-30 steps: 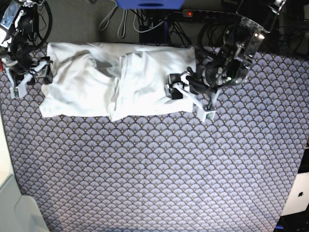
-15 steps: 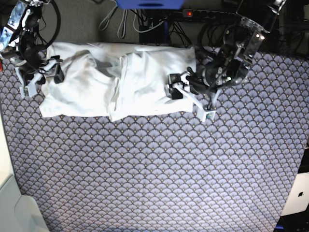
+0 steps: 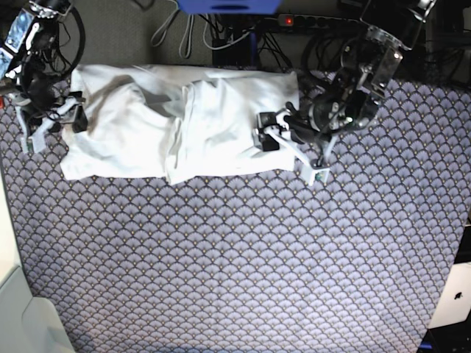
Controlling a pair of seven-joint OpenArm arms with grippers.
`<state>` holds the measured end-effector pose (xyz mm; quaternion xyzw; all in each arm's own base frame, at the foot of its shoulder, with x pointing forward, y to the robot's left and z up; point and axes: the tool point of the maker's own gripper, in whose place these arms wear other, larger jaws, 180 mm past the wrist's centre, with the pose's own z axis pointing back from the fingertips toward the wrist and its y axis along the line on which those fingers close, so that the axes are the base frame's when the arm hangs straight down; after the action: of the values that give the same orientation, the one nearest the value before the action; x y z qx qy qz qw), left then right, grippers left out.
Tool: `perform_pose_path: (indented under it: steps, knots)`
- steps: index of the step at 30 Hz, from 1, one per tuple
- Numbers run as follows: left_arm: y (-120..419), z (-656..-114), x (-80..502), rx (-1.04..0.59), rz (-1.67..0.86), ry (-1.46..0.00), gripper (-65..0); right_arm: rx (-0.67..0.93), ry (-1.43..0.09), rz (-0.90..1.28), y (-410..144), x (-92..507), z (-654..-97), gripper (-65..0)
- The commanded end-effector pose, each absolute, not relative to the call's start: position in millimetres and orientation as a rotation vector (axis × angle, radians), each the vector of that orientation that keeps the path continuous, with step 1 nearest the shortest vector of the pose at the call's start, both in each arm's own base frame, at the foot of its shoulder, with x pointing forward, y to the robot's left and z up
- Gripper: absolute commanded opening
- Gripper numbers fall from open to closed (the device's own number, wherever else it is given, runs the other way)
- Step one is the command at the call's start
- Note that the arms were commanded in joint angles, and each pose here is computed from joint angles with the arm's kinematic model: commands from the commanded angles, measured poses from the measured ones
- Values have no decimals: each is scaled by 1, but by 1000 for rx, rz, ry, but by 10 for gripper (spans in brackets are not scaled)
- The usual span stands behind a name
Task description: Fold the T-shirt properly
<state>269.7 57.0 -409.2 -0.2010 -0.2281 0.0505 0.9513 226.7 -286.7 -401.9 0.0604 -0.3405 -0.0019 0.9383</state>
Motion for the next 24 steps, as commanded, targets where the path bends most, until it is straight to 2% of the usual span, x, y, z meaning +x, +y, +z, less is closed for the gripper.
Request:
perform_pose_path:
  steps: [1,24]
  knots:
    - [59,-407,270,-404,106,-456,-154,107,-736,4,-295,233,-391,-220]
    - [60,-408,270,-404,106,-455,-154,163,-666,-49,-286,218,-419,-223]
